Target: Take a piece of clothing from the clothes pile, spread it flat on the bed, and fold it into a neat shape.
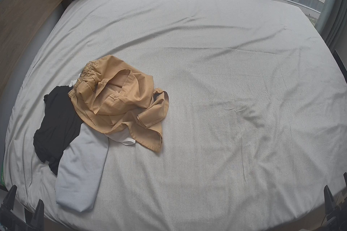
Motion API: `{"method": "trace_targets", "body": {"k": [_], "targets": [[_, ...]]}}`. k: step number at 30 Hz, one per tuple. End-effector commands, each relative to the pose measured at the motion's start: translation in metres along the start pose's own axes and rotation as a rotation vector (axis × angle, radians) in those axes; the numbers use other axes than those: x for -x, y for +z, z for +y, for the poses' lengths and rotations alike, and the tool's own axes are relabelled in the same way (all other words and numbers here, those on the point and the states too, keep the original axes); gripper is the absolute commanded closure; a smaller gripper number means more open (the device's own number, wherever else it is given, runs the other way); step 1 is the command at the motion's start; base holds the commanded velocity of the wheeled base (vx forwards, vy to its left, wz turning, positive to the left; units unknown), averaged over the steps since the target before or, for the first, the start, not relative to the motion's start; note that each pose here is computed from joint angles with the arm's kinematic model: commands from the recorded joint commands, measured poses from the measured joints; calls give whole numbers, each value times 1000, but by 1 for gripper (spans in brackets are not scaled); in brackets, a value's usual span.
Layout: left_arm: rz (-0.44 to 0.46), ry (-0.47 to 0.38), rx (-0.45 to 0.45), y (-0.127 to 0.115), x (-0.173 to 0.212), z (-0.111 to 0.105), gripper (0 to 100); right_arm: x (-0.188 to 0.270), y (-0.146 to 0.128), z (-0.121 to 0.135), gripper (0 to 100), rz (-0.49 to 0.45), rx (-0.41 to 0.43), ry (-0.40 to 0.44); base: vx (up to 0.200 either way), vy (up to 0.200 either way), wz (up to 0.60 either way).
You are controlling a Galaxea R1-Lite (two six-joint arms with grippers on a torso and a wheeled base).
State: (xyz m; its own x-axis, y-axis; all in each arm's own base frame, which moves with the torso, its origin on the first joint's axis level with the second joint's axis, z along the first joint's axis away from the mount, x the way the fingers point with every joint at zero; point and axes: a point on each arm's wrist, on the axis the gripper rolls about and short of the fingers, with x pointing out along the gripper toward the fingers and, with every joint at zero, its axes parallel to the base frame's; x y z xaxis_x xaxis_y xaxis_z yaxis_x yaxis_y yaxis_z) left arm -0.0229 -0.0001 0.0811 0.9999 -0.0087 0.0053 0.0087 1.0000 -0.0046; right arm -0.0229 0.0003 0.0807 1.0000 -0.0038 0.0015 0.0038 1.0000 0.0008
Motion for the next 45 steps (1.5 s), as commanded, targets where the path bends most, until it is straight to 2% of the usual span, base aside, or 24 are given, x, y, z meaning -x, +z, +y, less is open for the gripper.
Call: {"method": "trace_targets", "body": {"k": [1, 28, 29, 31, 32, 33, 34, 39, 43, 45], "targets": [[1, 0, 1, -5, 0, 0, 0, 0, -5, 0, 0, 5, -7, -2, 0, 0, 0], [-1, 0, 1, -5, 0, 0, 0, 0, -4, 1, 0, -6, 18, 25, 0, 0, 0], [-1, 0, 1, -5, 0, 0, 0, 0, -2, 1, 0, -25, 21, 31, 0, 0, 0], [-1, 0, 3, -5, 0, 0, 0, 3, 22, 1, 0, -141, 22, 32, 0, 0, 0], [-1, 0, 1, -5, 0, 0, 0, 3, 32, 1, 0, -160, 21, 35, 0, 0, 0], [-1, 0, 1, -5, 0, 0, 0, 3, 32, 1, 0, -160, 21, 35, 0, 0, 0], [-1, 0, 1, -5, 0, 0, 0, -5, 43, 1, 0, -112, 15, 43, 0, 0, 0], [-1, 0, 3, -5, 0, 0, 0, -11, 47, 0, 0, -65, 13, 89, 0, 0, 0], [-1, 0, 1, -5, 0, 0, 0, -20, 65, 1, 0, -36, 9, 134, 0, 0, 0], [-1, 0, 5, -5, 0, 0, 0, -29, 85, 2, 0, -21, -3, 185, 0, 0, 0]]}}
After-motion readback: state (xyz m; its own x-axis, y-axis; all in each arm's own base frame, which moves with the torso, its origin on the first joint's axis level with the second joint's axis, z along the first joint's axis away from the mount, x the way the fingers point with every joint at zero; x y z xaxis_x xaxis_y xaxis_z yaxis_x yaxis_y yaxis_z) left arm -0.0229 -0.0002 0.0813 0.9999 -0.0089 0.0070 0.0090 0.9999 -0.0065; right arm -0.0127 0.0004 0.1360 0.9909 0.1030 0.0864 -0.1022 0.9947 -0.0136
